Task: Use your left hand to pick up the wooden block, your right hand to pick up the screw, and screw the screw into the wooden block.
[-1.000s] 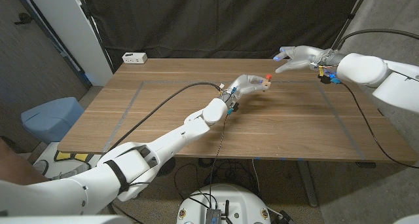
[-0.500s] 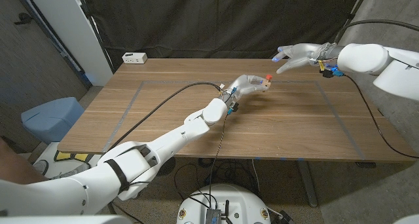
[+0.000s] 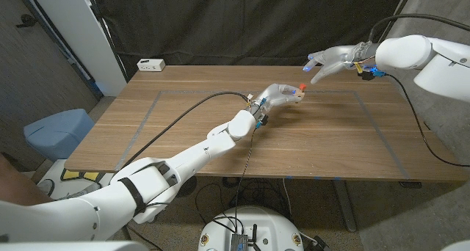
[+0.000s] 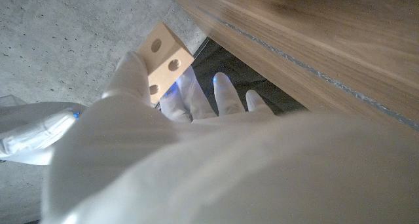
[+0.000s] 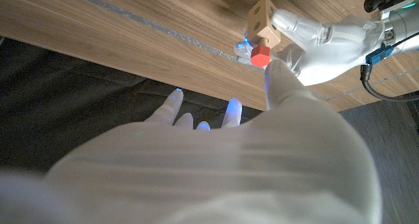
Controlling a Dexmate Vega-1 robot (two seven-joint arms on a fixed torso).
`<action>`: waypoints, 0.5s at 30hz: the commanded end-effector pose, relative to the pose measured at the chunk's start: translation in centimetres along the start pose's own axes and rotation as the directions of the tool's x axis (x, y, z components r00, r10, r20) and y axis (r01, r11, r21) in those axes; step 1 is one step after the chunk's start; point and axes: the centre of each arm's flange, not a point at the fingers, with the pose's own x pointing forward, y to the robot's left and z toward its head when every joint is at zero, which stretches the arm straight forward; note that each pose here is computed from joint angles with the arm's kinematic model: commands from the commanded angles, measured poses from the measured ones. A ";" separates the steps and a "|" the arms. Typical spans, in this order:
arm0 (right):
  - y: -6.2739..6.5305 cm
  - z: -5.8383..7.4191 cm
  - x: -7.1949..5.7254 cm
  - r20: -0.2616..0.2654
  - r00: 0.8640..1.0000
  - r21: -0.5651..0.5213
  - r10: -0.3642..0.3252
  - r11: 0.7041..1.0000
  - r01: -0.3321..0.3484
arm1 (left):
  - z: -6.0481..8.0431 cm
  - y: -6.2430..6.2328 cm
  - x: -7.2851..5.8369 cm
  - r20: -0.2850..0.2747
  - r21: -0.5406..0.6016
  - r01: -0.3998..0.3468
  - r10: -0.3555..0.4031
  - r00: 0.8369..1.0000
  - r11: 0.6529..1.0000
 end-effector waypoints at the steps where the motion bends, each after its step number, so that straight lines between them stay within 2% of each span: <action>1: -0.7 0.7 0.9 -0.013 0.997 -0.067 0.080 0.994 -0.081 | 0.1 0.0 0.1 0.002 0.007 -0.003 0.003 1.000 1.000; 15: -1.0 1.3 2.1 -0.020 0.996 -0.141 0.086 0.986 -0.088 | 0.0 0.0 0.4 0.005 0.006 -0.002 0.002 1.000 1.000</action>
